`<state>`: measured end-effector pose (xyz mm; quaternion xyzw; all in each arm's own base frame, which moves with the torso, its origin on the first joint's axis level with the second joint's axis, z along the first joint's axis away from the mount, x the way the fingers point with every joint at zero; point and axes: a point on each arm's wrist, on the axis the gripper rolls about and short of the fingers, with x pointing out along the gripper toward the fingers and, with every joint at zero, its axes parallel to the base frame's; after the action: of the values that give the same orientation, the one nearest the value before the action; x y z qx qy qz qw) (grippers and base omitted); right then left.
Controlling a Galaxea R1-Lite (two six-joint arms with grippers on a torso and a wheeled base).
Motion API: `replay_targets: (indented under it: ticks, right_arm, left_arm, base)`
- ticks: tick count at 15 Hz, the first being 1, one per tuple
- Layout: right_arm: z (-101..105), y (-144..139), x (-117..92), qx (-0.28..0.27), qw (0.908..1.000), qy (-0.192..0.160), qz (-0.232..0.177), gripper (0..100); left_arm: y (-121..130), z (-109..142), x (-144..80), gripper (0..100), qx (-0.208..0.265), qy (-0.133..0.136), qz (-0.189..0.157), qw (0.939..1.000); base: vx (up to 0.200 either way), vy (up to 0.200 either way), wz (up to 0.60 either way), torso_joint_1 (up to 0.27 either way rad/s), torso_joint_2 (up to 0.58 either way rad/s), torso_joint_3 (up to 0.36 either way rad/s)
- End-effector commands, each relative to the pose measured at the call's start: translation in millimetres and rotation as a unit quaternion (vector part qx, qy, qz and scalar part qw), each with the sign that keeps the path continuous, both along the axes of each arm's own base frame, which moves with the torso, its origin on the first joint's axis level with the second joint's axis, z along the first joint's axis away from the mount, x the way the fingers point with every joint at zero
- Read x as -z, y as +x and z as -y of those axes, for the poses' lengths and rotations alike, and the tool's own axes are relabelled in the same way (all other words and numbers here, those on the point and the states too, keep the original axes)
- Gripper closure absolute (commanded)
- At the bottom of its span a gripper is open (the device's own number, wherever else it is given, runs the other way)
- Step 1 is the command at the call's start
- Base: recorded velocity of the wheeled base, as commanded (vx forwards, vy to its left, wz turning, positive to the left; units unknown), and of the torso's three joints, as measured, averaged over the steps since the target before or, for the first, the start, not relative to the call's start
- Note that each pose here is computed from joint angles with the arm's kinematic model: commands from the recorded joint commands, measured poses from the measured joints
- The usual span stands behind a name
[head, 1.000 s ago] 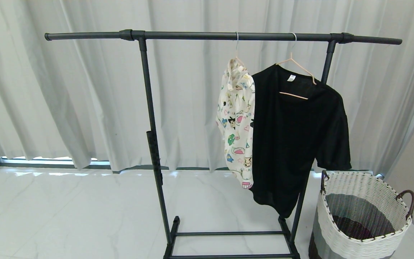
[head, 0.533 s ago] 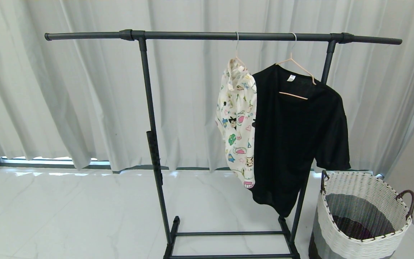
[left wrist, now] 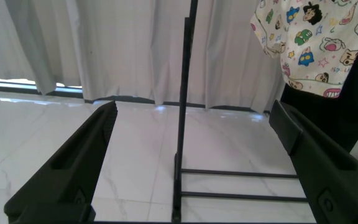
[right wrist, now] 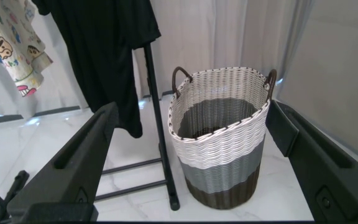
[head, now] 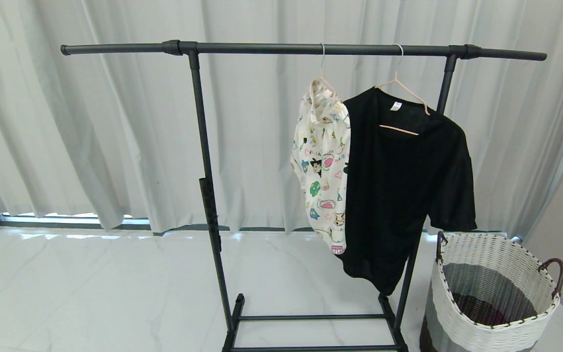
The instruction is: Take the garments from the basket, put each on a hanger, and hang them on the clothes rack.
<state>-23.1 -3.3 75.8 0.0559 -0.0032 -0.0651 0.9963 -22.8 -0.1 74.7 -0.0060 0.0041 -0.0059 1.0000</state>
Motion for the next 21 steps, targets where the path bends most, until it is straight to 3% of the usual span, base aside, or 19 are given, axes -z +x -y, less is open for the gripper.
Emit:
replay_targets:
  ticks: [1,21]
  right_arm:
    - [0.0,-0.1,0.0,0.0,1.0,0.0,0.0,0]
    - [0.0,-0.1,0.0,0.0,1.0,0.0,0.0,0]
  left_arm:
    - [0.0,0.0,0.0,0,0.0,0.0,0.0,1.0]
    - [0.0,0.0,0.0,0,0.0,0.0,0.0,1.0]
  base:
    - [0.0,0.0,0.0,0.0,0.0,0.0]
    - [0.0,0.0,0.0,0.0,0.0,0.0]
